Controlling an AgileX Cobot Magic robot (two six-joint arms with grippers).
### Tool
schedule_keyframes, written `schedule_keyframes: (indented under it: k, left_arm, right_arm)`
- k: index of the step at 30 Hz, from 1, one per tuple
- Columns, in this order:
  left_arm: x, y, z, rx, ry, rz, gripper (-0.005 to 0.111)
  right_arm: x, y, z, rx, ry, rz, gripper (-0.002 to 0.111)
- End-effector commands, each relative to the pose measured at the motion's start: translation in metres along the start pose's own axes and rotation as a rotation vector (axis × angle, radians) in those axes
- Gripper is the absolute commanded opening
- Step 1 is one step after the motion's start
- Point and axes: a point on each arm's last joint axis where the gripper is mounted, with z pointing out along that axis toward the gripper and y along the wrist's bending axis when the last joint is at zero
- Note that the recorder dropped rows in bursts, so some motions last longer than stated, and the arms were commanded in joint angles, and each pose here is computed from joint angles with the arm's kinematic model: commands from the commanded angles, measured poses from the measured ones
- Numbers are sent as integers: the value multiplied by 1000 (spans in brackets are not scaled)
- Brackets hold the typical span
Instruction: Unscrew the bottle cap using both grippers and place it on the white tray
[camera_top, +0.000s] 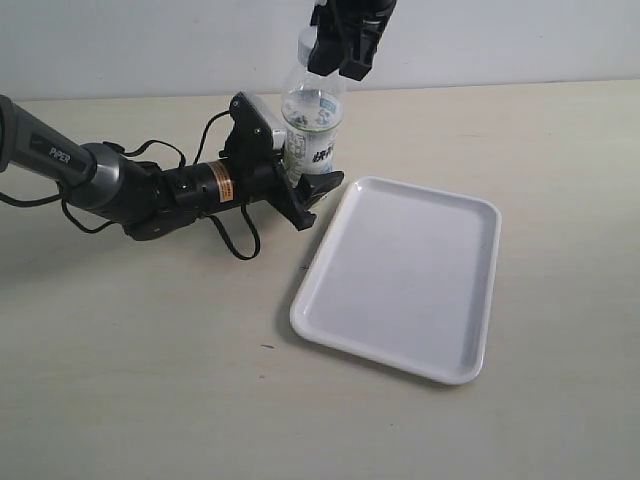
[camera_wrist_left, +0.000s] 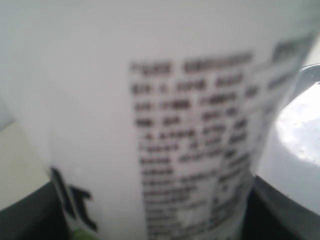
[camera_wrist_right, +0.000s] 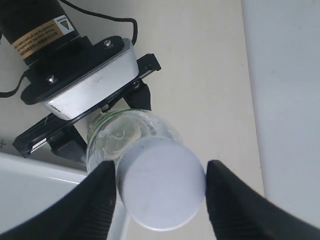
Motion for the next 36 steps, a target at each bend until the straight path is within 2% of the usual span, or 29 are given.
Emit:
schedule_keyframes:
  k: [1, 7, 11, 18, 21, 23, 26, 36]
  left_arm:
    - [-5, -2, 1, 14, 0, 19, 0]
    - [-5, -2, 1, 14, 0, 18, 0]
    - [-5, -2, 1, 14, 0, 18, 0]
    - [-5, -2, 1, 14, 0, 18, 0]
    - [-5, -2, 1, 14, 0, 18, 0]
    - [-5, -2, 1, 14, 0, 15, 0]
    - [-5, -2, 1, 14, 0, 15, 0]
    - [-5, -2, 1, 14, 0, 5, 0]
  right_arm:
    - [-3, -1, -6, 11, -11, 16, 58]
    - [-4, 1, -6, -6, -20, 24, 68]
    - [-4, 1, -6, -4, -25, 29, 68]
    - [-7, 0, -16, 15, -37, 140, 68]
    - [-9, -1, -24, 34, -53, 258, 70]
    - [-10, -4, -28, 66, -66, 410, 74]
    - [-9, -8, -34, 114, -81, 735, 79]
    - [-8, -6, -24, 65, -76, 920, 79]
